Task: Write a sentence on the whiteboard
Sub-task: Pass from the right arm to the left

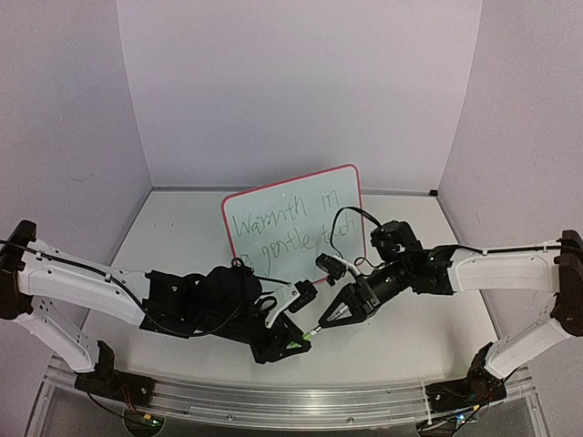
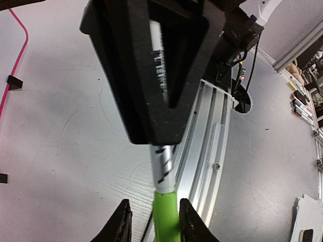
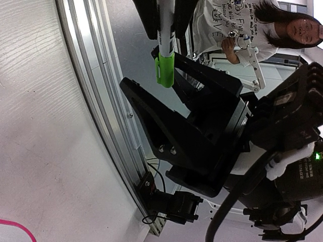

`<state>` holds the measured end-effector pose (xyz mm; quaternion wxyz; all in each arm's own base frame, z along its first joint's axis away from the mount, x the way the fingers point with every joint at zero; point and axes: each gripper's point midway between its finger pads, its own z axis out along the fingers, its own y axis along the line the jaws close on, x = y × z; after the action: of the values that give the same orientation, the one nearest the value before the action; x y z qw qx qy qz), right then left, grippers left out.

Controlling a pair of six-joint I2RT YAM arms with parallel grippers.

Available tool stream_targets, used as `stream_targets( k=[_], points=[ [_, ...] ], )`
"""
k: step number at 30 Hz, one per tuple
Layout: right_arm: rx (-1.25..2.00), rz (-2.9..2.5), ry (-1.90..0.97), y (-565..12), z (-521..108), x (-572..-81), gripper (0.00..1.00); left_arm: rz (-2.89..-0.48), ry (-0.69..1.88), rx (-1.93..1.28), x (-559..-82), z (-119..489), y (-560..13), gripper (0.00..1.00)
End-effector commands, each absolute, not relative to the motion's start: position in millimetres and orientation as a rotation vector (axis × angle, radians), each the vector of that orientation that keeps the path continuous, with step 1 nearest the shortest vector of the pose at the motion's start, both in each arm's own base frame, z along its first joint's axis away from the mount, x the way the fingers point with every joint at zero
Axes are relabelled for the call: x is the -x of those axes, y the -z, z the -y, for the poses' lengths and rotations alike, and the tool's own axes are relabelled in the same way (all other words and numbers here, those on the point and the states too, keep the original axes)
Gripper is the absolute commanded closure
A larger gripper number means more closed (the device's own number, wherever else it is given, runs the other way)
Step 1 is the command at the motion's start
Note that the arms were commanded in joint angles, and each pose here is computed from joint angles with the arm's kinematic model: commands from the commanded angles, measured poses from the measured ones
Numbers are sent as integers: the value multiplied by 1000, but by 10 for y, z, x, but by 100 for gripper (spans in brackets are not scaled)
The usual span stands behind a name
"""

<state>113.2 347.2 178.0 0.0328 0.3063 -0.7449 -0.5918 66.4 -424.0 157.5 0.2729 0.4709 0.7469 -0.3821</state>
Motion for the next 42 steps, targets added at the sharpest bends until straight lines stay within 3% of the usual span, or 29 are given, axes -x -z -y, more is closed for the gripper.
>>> stream_targets(
  k=[1,5,42],
  points=[
    [-1021,2247,1896,-1990,-3507,-1130,100,-1962,1082,-1269,-642,4360,-1770,85],
    [-1019,2247,1891,-1973,-3517,-1135,100,-1950,1095,-1264,-642,4386,-1788,100],
    [-1108,2089,1861,-1941,-3843,-743,100,-1673,1401,-1066,-972,4639,-2561,100]
  ],
)
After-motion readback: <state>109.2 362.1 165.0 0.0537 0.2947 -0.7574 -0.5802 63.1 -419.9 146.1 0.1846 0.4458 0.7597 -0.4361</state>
